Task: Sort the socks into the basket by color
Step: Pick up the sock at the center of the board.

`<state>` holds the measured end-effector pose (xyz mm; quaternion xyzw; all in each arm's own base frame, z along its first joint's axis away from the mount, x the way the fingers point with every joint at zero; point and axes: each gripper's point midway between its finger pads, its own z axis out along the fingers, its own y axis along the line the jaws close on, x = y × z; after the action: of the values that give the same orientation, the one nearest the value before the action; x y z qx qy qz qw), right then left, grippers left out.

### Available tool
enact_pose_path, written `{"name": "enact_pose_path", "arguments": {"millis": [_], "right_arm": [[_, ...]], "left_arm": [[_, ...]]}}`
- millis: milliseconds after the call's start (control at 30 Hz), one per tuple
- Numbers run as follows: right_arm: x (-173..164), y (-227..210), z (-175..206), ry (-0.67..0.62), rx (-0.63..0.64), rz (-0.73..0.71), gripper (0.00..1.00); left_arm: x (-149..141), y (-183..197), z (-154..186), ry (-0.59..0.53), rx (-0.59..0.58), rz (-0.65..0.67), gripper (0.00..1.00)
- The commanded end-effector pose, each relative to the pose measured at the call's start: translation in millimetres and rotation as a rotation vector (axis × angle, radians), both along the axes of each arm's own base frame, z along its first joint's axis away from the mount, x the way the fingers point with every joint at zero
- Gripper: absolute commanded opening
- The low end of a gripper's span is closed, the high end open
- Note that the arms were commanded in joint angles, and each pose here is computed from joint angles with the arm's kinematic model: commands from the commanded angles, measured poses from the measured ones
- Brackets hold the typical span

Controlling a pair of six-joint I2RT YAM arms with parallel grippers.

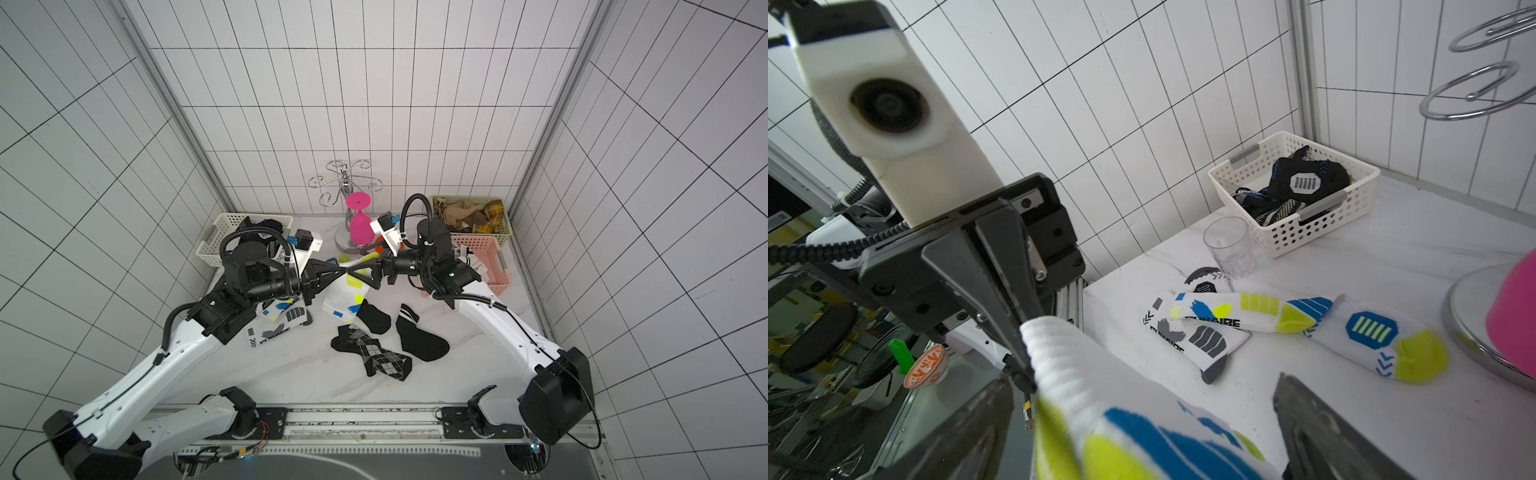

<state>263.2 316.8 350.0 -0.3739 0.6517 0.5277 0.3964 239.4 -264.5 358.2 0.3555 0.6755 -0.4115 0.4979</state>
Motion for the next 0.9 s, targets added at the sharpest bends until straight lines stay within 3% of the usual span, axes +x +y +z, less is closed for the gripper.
{"name": "enact_pose_path", "arguments": {"millis": [0, 33, 133, 233, 267, 333, 367, 433, 533, 600, 867], "right_arm": [[-15, 5, 29, -0.063, 0.05, 0.086, 0.88], [-15, 5, 27, -0.055, 0.049, 0.09, 0.81], [-15, 6, 24, -0.038, 0.044, 0.095, 0.39], [-13, 5, 23, -0.04, 0.037, 0.08, 0.07], [-12, 4, 23, -0.043, 0.034, 0.075, 0.0], [-8, 2, 23, -0.044, 0.026, 0.059, 0.0], [-5, 1, 24, -0.044, 0.025, 0.051, 0.0], [6, -5, 26, -0.039, 0.024, 0.005, 0.0], [30, -21, 29, -0.019, 0.024, -0.099, 0.0], [49, -37, 30, -0.004, 0.025, -0.183, 0.0], [122, -124, 22, 0.061, 0.006, -0.585, 0.0]], "left_arm": [[-1, -4, 27, -0.07, -0.051, -0.026, 0.0], [0, -5, 28, -0.073, -0.056, -0.024, 0.0], [3, -6, 29, -0.07, -0.058, -0.019, 0.0], [6, -3, 29, -0.071, -0.058, 0.009, 0.0], [7, -2, 29, -0.069, -0.058, 0.018, 0.0], [10, 2, 29, -0.058, -0.056, 0.048, 0.0], [12, 3, 28, -0.051, -0.056, 0.061, 0.09], [15, 7, 26, -0.027, -0.06, 0.092, 0.42], [21, 16, 21, 0.016, -0.066, 0.155, 0.58], [25, 22, 16, 0.044, -0.068, 0.195, 0.62], [51, 57, -29, 0.2, 0.03, 0.447, 0.62]]}}
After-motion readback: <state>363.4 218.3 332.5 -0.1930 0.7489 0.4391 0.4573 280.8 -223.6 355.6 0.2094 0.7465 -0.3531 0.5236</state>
